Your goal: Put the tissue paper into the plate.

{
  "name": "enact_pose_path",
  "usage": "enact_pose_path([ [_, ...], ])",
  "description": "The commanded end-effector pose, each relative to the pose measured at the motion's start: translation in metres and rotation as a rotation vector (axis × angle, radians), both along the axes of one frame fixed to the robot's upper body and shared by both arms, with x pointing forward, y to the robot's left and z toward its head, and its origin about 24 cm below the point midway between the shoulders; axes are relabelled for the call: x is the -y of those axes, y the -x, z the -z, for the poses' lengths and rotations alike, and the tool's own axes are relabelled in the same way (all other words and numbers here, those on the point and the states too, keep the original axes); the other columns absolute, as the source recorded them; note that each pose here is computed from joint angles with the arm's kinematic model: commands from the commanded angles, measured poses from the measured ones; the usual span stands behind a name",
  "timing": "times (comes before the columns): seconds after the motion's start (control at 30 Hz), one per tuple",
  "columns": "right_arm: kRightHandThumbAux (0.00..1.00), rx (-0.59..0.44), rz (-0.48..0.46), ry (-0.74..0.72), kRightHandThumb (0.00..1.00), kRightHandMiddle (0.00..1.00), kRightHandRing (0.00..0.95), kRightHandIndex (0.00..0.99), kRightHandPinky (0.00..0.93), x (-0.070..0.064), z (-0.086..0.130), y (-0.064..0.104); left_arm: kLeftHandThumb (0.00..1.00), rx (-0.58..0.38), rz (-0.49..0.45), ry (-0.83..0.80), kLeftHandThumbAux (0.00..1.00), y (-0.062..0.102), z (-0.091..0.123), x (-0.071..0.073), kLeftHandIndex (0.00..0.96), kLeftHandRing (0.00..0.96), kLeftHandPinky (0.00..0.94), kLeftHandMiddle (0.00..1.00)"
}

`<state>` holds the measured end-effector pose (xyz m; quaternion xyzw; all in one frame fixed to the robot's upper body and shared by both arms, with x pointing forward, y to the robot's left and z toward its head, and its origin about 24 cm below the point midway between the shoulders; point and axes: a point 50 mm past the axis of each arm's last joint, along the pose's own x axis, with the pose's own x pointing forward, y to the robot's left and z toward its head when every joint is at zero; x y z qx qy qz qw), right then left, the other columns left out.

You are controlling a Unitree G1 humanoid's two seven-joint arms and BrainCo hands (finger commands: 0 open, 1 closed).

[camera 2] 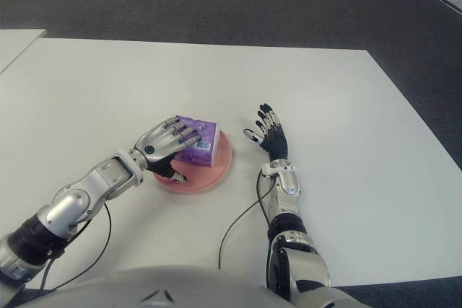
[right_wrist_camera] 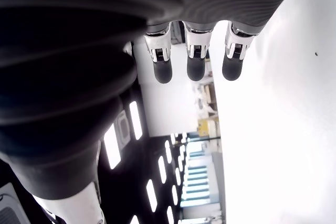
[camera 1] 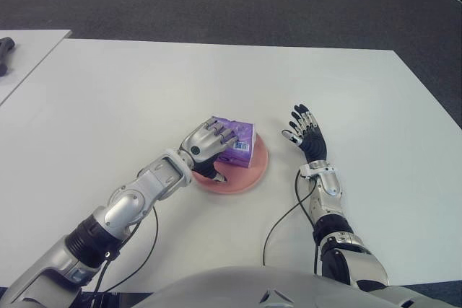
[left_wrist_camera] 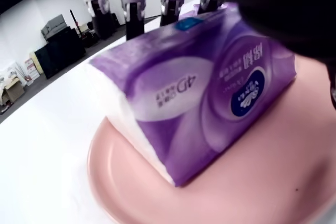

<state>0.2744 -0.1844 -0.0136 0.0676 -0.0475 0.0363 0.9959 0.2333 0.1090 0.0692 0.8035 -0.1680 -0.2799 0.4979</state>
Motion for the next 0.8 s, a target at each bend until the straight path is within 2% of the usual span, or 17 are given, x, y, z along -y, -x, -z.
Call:
enact_pose_path([
  [0.03,0.833,-0.182,0.035,-0.054,0.033,0.019,0.013,0.046,0.071,0.001,0.041,0.035,0.0,-0.066,-0.044,0.015,0.281,0.001,-0.004,-0.009,0.0,0.0,0.0,0.0],
  [0.13,0.833,-0.182,0.034,-0.054,0.033,0.019,0.013,0.046,0.071,0.0,0.041,0.035,0.0,-0.057,-0.06,0.083,0.29,-0.005,-0.033,-0.014,0.0,0.0,0.0,0.0],
  [0.23,0.833,-0.182,0.034,-0.055,0.033,0.019,0.013,0.046,0.071,0.0,0.041,0.035,0.0,-0.039,-0.085,0.155,0.297,-0.01,-0.039,-0.016,0.0,0.0,0.0,0.0],
  [0.3,0.833,-0.182,0.034,-0.055,0.033,0.019,0.013,0.046,0.071,0.0,0.041,0.035,0.0,0.042,-0.108,0.292,0.302,-0.016,-0.047,-0.02,0.0,0.0,0.0,0.0],
  [0.4,0.833,-0.183,0.034,-0.055,0.033,0.019,0.013,0.046,0.071,0.0,0.041,0.035,0.0,0.107,-0.124,0.391,0.312,-0.021,-0.054,-0.024,0.0,0.0,0.0,0.0],
  [0.47,0.833,-0.184,0.034,-0.055,0.033,0.019,0.013,0.046,0.071,0.0,0.041,0.034,0.0,0.144,-0.164,0.534,0.328,-0.025,-0.067,-0.032,0.0,0.0,0.0,0.0],
  [0.63,0.833,-0.185,0.034,-0.055,0.033,0.019,0.013,0.046,0.071,-0.001,0.041,0.034,0.0,0.177,-0.272,0.877,0.391,-0.023,-0.09,-0.051,0.0,0.0,0.012,0.0],
  [0.8,0.833,-0.186,0.033,-0.055,0.033,0.019,0.013,0.046,0.071,-0.001,0.041,0.034,0.0,0.192,-0.289,1.06,0.429,-0.022,-0.101,-0.055,0.0,0.0,0.042,0.0],
])
